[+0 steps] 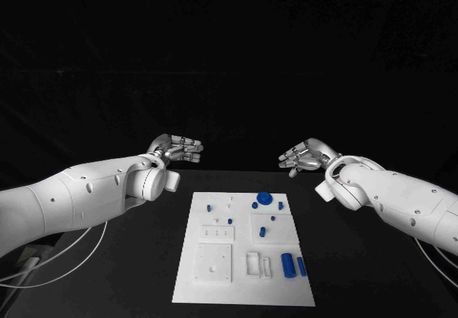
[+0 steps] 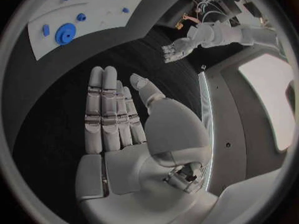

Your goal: Assemble the parts on the task board

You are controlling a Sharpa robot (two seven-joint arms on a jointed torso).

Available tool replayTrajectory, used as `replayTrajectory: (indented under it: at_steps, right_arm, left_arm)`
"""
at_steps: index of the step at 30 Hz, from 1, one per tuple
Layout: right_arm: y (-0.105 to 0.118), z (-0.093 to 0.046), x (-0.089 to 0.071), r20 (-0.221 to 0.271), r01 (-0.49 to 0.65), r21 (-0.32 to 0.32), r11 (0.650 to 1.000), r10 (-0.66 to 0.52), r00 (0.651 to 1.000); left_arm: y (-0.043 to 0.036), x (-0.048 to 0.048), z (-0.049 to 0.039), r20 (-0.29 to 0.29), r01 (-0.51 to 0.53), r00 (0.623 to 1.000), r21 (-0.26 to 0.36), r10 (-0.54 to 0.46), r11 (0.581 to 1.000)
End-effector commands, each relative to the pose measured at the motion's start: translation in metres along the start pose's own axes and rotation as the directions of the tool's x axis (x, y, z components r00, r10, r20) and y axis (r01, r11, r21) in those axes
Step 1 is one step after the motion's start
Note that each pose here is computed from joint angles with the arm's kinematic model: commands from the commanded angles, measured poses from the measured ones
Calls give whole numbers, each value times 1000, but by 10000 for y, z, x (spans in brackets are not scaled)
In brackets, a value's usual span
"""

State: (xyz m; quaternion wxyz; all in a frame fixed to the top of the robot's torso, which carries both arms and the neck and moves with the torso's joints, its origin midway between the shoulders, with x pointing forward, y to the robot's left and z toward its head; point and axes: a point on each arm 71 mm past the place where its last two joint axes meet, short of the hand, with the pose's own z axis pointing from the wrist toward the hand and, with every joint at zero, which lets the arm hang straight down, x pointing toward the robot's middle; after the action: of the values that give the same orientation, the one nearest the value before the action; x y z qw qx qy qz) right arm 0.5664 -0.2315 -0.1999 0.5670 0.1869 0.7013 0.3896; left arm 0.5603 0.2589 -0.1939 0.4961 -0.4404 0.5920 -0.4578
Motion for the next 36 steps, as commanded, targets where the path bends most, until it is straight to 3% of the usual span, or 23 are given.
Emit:
replayTrajectory:
  at_steps: [1,10,18,27,36]
  right_arm:
    - [103,12,73,-25,251,-97,963,-255,967]
    - [261,40,233,-30,454,-159,877,-464,885]
    - [393,86,409,-9,598,-175,782,-609,793]
    - [399,101,557,-5,654,-164,739,-664,748]
    - [337,96,630,-35,680,-155,717,-692,721]
  left_arm:
    - [-68,47,-40,-48,-26,998,37,28,999]
    - [-200,104,-215,-108,-1,994,69,9,998]
    - [-286,230,-334,-172,30,985,87,-15,996]
    - [-363,303,-388,-212,49,977,98,-27,994]
    - [-443,327,-414,-222,56,975,112,-30,992]
